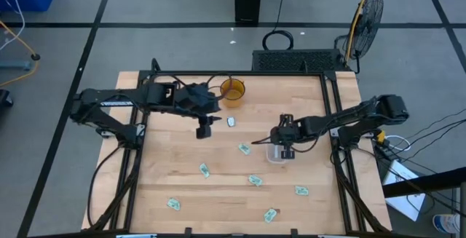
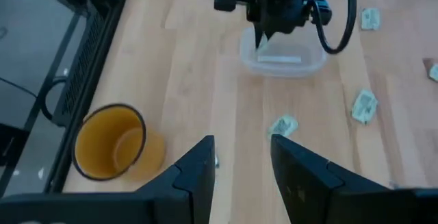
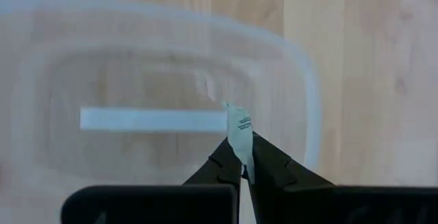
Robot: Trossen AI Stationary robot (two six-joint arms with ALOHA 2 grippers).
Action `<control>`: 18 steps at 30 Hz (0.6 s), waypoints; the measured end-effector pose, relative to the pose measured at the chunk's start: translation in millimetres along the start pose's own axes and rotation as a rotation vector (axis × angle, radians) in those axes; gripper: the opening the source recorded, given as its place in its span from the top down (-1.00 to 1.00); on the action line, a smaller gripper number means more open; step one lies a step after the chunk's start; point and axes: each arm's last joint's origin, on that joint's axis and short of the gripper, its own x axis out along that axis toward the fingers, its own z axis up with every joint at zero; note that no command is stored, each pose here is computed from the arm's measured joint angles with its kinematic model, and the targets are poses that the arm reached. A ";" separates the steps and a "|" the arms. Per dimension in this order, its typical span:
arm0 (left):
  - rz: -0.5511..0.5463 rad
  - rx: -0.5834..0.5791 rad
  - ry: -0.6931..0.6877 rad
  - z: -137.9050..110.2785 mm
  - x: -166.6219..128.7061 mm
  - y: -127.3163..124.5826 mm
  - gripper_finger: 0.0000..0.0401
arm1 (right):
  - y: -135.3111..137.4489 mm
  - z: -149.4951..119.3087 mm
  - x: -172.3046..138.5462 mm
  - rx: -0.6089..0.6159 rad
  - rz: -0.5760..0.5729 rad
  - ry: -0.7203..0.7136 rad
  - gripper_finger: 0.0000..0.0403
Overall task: Pick and place Stevia / Truvia into bins
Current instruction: Put the white stevia packet into the transparent bin
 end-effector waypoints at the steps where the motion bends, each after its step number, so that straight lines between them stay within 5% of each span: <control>1: 0.002 -0.001 0.011 -1.1 -0.3 0.0 0.26 | 0.1 1.6 0.3 0.005 -0.002 -0.015 0.98; 9: -0.002 -0.004 0.127 -15.5 25.3 -3.4 0.26 | 1.4 3.0 -0.7 -0.014 0.002 -0.033 0.77; 18: -0.011 -0.132 0.220 -71.1 74.9 -15.9 0.26 | 7.0 3.8 -11.2 -0.054 0.014 -0.087 0.44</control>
